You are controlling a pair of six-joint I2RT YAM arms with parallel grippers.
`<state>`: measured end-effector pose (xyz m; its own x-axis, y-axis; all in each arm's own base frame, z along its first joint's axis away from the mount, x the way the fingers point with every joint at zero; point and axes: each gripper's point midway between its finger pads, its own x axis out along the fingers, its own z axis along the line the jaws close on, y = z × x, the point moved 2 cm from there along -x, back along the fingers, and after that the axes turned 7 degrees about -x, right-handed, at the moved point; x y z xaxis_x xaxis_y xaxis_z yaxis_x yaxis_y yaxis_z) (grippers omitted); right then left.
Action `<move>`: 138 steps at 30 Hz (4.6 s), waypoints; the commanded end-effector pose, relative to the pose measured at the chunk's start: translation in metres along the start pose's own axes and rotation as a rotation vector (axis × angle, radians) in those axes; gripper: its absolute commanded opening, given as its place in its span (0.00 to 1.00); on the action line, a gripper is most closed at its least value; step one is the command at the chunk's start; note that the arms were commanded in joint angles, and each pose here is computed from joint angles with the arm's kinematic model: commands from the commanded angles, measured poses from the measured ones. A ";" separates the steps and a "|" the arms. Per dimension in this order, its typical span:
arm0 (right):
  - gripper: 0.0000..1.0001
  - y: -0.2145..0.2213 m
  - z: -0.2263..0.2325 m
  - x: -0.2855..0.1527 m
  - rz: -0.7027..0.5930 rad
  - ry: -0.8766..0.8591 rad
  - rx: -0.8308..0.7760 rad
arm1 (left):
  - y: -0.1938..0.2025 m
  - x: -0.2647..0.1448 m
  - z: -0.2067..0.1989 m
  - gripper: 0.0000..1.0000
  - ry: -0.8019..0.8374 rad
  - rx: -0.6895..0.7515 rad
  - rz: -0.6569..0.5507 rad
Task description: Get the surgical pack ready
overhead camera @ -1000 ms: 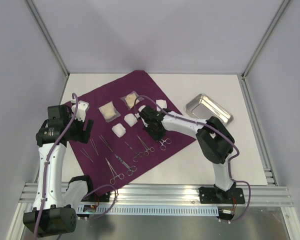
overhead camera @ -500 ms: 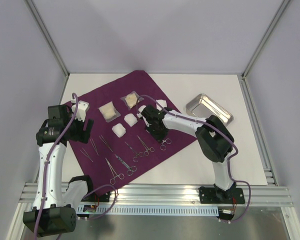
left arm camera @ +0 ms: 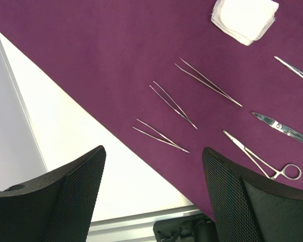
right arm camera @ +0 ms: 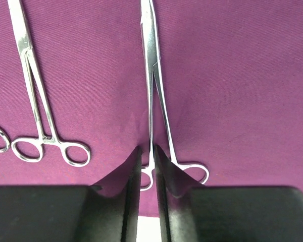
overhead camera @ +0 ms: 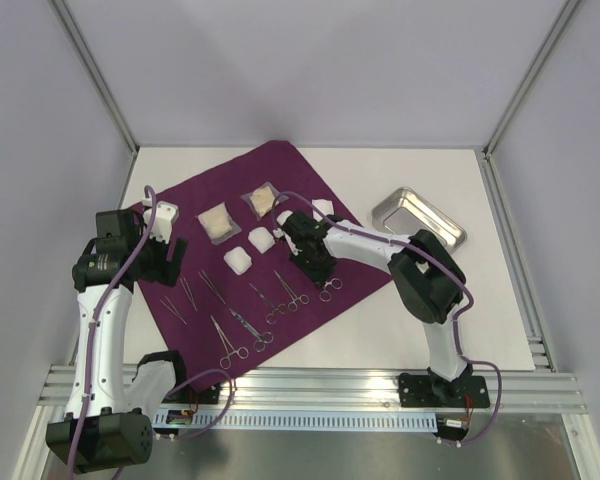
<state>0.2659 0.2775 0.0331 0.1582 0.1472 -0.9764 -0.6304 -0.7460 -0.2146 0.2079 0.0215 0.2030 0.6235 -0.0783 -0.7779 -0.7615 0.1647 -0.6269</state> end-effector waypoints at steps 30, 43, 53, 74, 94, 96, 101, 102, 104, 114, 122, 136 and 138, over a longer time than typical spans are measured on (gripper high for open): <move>0.01 -0.030 -0.034 -0.052 -0.204 0.164 -0.072 | -0.004 -0.002 0.003 0.86 -0.011 0.021 -0.016; 0.01 0.018 -0.200 -0.119 -0.255 0.332 0.169 | -0.033 -0.002 -0.005 0.86 0.077 0.014 -0.081; 0.01 0.093 -0.268 -0.099 -0.170 0.384 0.227 | -0.042 0.003 -0.015 0.86 0.154 0.012 -0.107; 0.01 0.117 -0.277 -0.037 -0.067 0.269 0.042 | -0.042 0.008 -0.015 0.86 0.164 0.016 -0.101; 0.32 0.089 -0.308 -0.124 -0.189 0.511 0.161 | -0.042 0.005 -0.012 0.87 0.146 0.027 -0.087; 0.32 0.082 -0.311 -0.161 -0.239 0.624 0.275 | -0.039 0.006 -0.009 0.87 0.130 0.026 -0.072; 0.39 0.050 -0.262 -0.222 -0.384 0.691 0.448 | -0.026 0.009 -0.001 0.87 0.073 0.023 -0.020; 0.40 0.044 -0.247 -0.223 -0.404 0.678 0.452 | -0.024 0.009 0.002 0.87 0.051 0.026 -0.011; 0.47 0.021 -0.194 -0.208 -0.447 0.592 0.397 | -0.019 0.008 0.004 0.87 0.035 0.028 0.000; 0.34 -0.054 0.024 -0.098 -0.419 0.132 0.100 | -0.001 0.005 0.006 0.88 -0.006 0.024 0.034; 0.27 -0.050 0.065 -0.048 -0.282 0.010 0.031 | 0.000 0.002 0.003 0.88 0.004 0.025 0.021; 0.22 -0.041 0.064 -0.016 -0.194 0.045 -0.020 | -0.002 0.011 0.001 0.88 0.024 0.004 0.019; 0.27 -0.044 0.065 -0.015 -0.194 0.035 -0.024 | -0.001 0.012 0.000 0.88 0.029 0.005 0.021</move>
<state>0.2336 0.3379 0.0473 0.2805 0.2437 -0.9284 -0.5917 -0.7177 -0.3672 0.2136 0.0216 0.1947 0.5917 -0.0919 -0.8009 -0.7817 0.1774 -0.5979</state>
